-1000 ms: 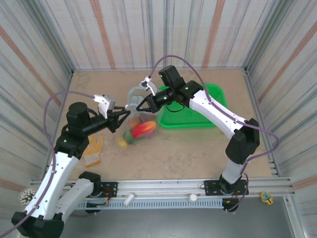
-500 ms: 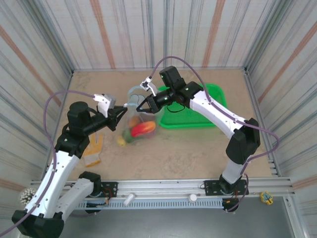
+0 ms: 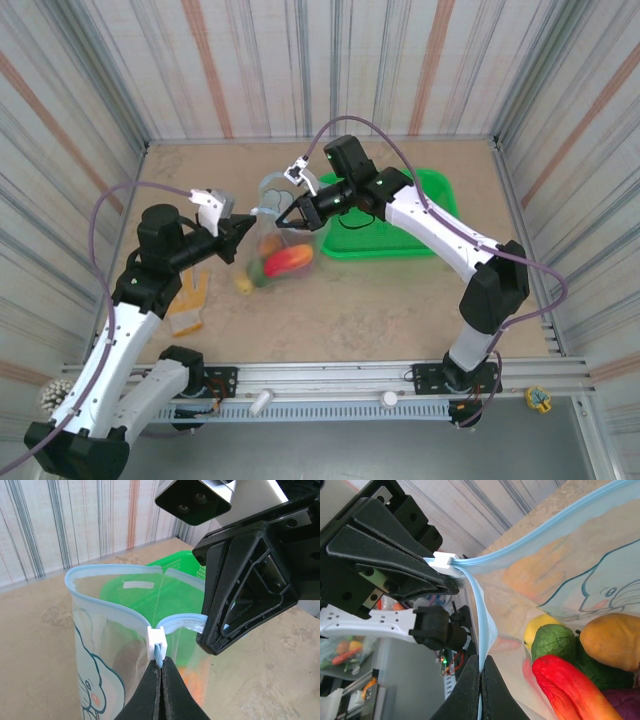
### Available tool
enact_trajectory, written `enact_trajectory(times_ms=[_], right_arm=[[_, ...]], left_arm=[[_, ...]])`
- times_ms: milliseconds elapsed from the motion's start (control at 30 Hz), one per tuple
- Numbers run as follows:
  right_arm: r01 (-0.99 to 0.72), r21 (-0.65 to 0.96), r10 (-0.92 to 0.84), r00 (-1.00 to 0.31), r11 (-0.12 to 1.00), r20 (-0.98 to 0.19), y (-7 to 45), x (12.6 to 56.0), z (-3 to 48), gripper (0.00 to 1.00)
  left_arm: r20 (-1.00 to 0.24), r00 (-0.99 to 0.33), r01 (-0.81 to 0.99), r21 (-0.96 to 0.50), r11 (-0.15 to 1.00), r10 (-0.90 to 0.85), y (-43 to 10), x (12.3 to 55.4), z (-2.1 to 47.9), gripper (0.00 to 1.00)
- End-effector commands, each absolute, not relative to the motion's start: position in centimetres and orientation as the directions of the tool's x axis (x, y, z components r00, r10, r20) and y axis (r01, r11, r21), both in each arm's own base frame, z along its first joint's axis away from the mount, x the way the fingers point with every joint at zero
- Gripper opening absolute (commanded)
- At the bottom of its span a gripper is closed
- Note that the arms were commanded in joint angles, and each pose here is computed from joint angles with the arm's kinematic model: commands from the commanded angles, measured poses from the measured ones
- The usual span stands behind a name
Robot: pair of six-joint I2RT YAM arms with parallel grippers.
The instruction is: Place the food in the zip-top bag and seal the zipper
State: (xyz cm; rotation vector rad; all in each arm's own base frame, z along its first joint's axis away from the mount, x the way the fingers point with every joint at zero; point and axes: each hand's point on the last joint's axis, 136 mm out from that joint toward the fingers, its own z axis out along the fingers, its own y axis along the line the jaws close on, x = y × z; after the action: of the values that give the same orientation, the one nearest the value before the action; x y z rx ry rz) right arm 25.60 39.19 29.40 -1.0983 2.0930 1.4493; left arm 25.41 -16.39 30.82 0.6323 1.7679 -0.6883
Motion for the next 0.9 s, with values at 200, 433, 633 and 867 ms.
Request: enact_trajectory(times_ms=[200,433,633,867], right_arm=[[-0.846,0.512,-0.344,-0.529,0.147,-0.776,37.6,25.4,33.6,0.31],[-0.994,0.098,-0.364,-0.111,0.053,-0.925,37.1,24.8,34.7,0.47],[-0.976,-0.186,-0.348,0.214,-0.113,-0.913,37.2,22.9,35.8,0.48],[-0.929,-0.172,-0.372,0.295,-0.328,-0.880,38.2,20.2,34.1,0.46]], left_arm=[[-0.971,-0.195,0.776,-0.067,0.628,0.136,-17.7,23.6,31.9,0.00],[-0.967,-0.172,0.794,-0.024,0.608,0.186,-18.3,22.8,30.7,0.00],[-0.969,-0.136,0.836,-0.001,0.548,0.205,-19.1,20.9,29.6,0.00],[-0.971,-0.094,0.842,0.039,0.538,0.218,-19.2,20.1,29.2,0.00]])
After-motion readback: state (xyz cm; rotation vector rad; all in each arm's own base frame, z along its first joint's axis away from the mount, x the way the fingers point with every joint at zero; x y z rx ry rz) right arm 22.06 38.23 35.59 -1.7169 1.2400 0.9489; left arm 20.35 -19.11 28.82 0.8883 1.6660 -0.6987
